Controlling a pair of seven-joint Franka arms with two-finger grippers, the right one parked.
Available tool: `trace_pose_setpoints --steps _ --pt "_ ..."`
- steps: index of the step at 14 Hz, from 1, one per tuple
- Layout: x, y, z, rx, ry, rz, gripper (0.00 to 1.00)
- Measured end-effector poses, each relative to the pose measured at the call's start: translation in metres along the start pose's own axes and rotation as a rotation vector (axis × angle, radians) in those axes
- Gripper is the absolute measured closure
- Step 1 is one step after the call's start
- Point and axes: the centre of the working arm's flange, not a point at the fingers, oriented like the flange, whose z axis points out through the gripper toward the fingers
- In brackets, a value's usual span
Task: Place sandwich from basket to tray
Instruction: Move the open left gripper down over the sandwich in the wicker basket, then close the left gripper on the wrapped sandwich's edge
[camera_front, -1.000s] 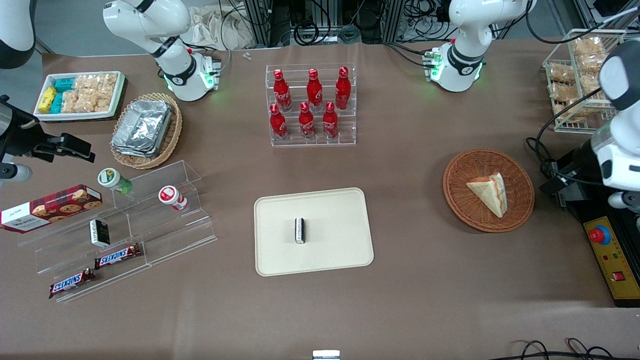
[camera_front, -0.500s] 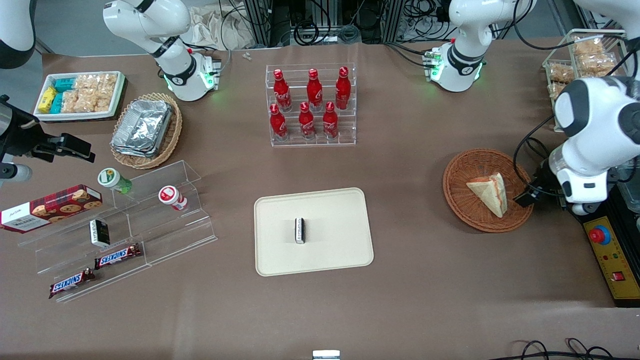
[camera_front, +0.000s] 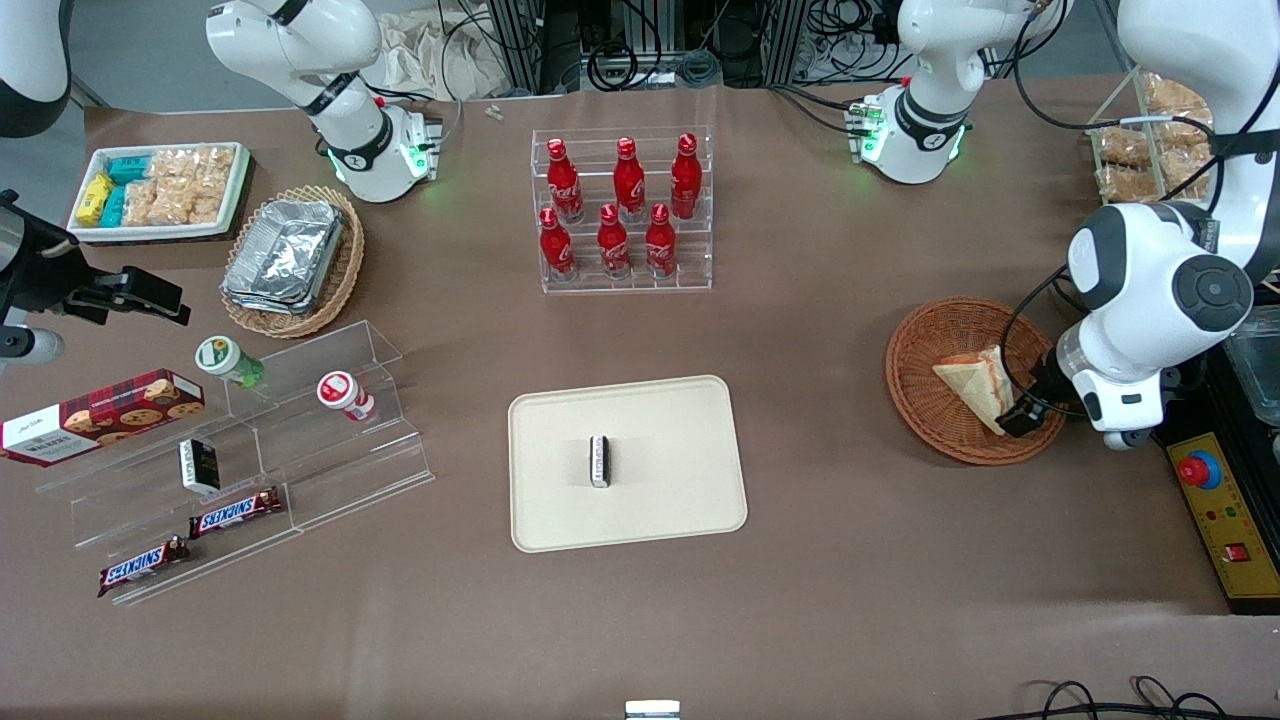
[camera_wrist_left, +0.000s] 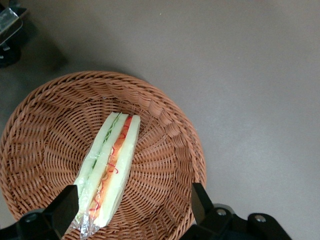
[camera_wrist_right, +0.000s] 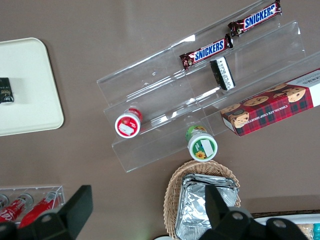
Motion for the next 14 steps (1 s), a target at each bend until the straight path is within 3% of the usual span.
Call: trace_pose_setpoints --steps 14 --pt "-0.025 -0.032 0.053 0.0 -0.004 -0.012 0.0"
